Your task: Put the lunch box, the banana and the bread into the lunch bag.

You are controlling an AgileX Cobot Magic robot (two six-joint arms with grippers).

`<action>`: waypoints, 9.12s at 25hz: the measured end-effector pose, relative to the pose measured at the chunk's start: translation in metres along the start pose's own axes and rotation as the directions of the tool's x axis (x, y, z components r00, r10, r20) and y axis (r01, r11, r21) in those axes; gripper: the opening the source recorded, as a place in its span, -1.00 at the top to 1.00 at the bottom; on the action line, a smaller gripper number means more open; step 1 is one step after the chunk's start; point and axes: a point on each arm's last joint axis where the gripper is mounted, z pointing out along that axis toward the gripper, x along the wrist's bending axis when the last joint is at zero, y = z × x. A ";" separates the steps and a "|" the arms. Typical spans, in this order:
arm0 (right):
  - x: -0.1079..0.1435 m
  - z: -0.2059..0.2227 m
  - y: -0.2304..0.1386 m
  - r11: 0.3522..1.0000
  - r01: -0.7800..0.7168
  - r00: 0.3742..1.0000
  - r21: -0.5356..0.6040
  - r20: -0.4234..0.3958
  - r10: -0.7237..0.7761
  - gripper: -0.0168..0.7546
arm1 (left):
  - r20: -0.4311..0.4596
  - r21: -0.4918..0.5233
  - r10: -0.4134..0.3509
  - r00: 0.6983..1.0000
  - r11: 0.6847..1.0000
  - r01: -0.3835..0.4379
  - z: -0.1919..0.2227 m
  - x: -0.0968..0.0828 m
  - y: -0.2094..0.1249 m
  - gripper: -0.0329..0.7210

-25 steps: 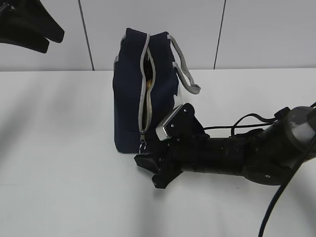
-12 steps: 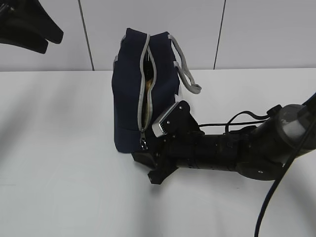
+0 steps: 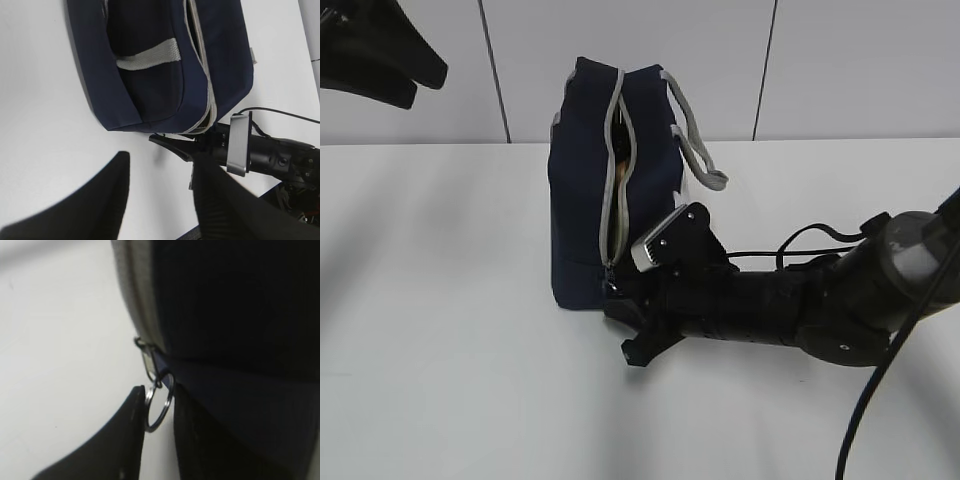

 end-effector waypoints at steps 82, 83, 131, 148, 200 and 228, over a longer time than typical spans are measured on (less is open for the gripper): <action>0.011 -0.065 0.111 0.952 0.300 0.948 -0.063 -0.089 -0.305 1.00 | -0.007 0.001 0.018 1.000 1.000 -0.018 0.000 0.001 0.000 0.10; 0.011 -0.065 0.114 0.951 0.304 0.946 -0.059 -0.098 -0.308 1.00 | -0.007 0.001 0.025 1.000 1.000 -0.025 0.000 0.001 0.000 0.10; -0.023 -0.111 0.173 0.988 0.148 0.965 -0.049 -0.209 -0.155 1.00 | 0.191 -0.123 0.243 0.951 0.967 -0.223 0.030 0.001 -0.011 0.10; -0.034 -0.112 0.192 0.977 0.150 0.982 -0.151 -0.094 -0.165 1.00 | 0.246 -0.055 0.284 0.927 0.959 -0.279 0.058 0.015 -0.011 0.10; -0.040 -0.109 0.201 0.975 0.148 0.984 -0.167 -0.071 -0.162 1.00 | 0.323 -0.066 0.415 0.851 0.907 -0.417 0.105 0.002 -0.013 0.90; -0.074 -0.086 0.229 0.977 0.093 0.996 -0.194 0.020 -0.091 1.00 | 0.295 0.011 0.428 0.854 0.892 -0.451 0.106 0.008 -0.018 0.90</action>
